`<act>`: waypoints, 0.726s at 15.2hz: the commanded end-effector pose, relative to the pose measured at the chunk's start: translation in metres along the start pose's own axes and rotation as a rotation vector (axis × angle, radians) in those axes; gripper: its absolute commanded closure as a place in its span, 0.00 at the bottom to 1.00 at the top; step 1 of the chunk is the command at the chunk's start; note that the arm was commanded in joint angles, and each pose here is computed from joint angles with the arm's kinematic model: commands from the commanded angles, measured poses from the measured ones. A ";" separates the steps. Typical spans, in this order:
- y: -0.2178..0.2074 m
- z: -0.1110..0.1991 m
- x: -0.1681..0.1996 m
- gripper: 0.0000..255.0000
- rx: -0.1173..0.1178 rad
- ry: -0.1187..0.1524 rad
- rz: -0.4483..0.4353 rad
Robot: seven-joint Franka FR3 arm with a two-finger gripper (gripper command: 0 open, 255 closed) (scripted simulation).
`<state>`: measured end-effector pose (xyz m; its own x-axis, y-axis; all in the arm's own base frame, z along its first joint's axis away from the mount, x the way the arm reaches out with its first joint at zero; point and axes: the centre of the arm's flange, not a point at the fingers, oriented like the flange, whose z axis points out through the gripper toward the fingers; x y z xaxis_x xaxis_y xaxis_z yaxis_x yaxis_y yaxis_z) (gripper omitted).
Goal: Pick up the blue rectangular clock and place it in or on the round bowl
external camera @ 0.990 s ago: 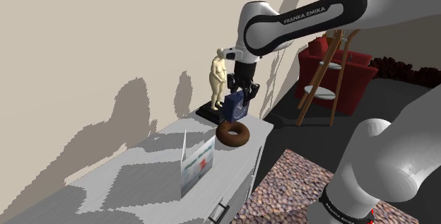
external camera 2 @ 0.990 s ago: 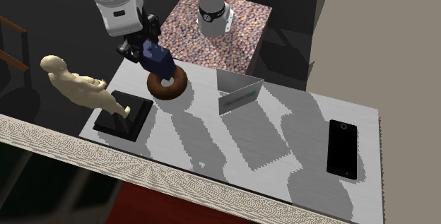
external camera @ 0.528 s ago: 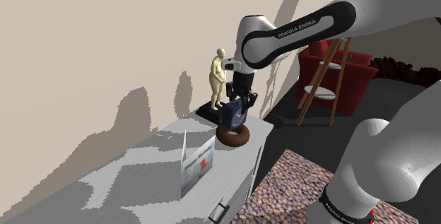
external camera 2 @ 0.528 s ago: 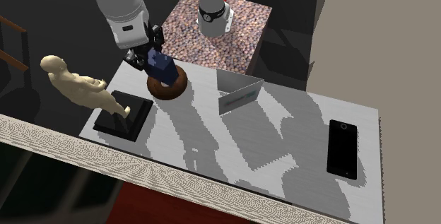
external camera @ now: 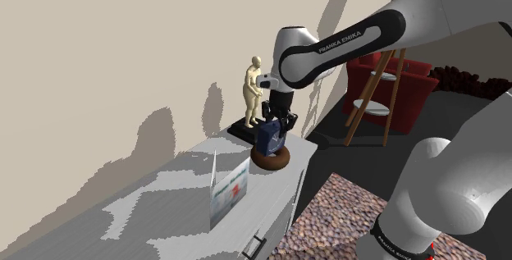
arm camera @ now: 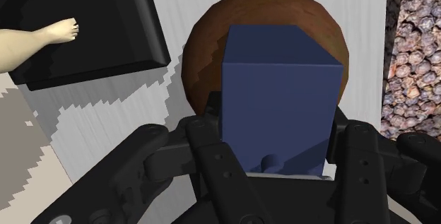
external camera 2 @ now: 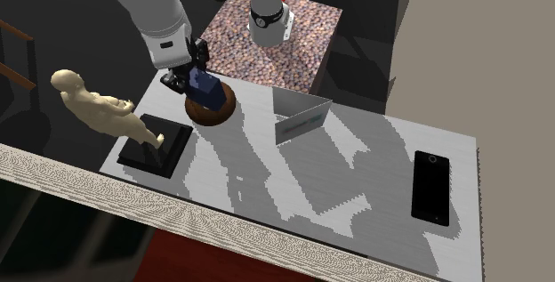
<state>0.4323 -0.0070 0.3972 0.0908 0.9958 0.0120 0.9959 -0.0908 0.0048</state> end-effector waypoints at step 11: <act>0.000 -0.026 0.000 0.00 0.000 0.000 0.000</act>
<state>0.4319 -0.0079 0.4134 0.0907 0.9958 0.0123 0.9958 -0.0908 0.0065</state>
